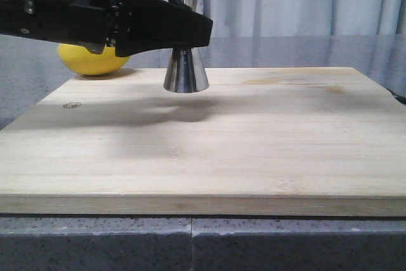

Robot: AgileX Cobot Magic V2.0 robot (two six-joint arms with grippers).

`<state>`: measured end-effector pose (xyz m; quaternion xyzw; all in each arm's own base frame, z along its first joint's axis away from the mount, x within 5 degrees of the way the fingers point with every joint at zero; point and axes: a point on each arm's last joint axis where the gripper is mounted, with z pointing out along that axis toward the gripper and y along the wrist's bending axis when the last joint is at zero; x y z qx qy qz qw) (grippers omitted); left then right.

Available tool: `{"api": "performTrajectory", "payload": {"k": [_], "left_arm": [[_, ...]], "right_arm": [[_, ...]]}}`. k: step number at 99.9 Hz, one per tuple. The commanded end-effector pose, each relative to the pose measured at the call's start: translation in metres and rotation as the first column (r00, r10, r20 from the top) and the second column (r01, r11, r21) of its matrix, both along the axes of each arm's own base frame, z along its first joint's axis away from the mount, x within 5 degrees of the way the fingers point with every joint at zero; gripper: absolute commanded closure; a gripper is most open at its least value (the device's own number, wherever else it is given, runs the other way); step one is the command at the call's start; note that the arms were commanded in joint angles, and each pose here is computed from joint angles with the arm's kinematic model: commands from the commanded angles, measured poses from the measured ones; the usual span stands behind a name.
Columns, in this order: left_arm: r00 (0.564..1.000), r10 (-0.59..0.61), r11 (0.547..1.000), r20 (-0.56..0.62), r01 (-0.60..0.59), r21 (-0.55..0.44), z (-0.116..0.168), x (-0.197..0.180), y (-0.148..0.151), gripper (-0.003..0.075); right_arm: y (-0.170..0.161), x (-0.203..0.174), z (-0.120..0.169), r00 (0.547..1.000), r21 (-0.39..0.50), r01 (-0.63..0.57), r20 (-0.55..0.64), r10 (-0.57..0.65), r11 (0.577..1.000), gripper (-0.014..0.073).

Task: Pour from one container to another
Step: 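Tilt the beaker upright and move it away from the jigger with the right gripper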

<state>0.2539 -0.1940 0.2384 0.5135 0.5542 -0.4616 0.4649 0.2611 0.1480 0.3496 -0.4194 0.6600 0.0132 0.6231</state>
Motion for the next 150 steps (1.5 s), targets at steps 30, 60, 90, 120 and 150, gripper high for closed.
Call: {"api": "performTrajectory", "payload": {"k": [30,60,90,120,150], "left_arm": [[0.998,-0.053,0.988,0.039,0.058,-0.144,0.031,-0.008,-0.002,0.0739],[0.998,-0.053,0.988,0.039,0.058,-0.144,0.031,-0.008,-0.002,0.0739],[0.998,-0.053,0.988,0.039,0.058,-0.144,0.031,-0.008,-0.002,0.0739],[0.998,-0.055,0.988,0.040,0.060,-0.139,0.031,-0.008,-0.002,0.0739],[0.997,-0.061,0.989,0.043,0.067,-0.131,0.030,-0.008,-0.002,0.0739]], "right_arm": [[-0.039,0.010,0.013,0.998,0.140,0.057,-0.033,-0.053,0.989,0.0411],[-0.059,0.009,-0.007,0.994,0.184,-0.008,-0.105,0.027,0.983,0.0411],[-0.080,0.004,-0.027,0.984,0.242,-0.039,-0.162,0.080,0.969,0.0411],[-0.086,0.003,-0.046,0.986,0.315,-0.043,-0.139,0.091,0.948,0.0411],[-0.083,0.021,-0.071,0.980,0.355,-0.067,-0.152,0.128,0.932,0.0411]]}}
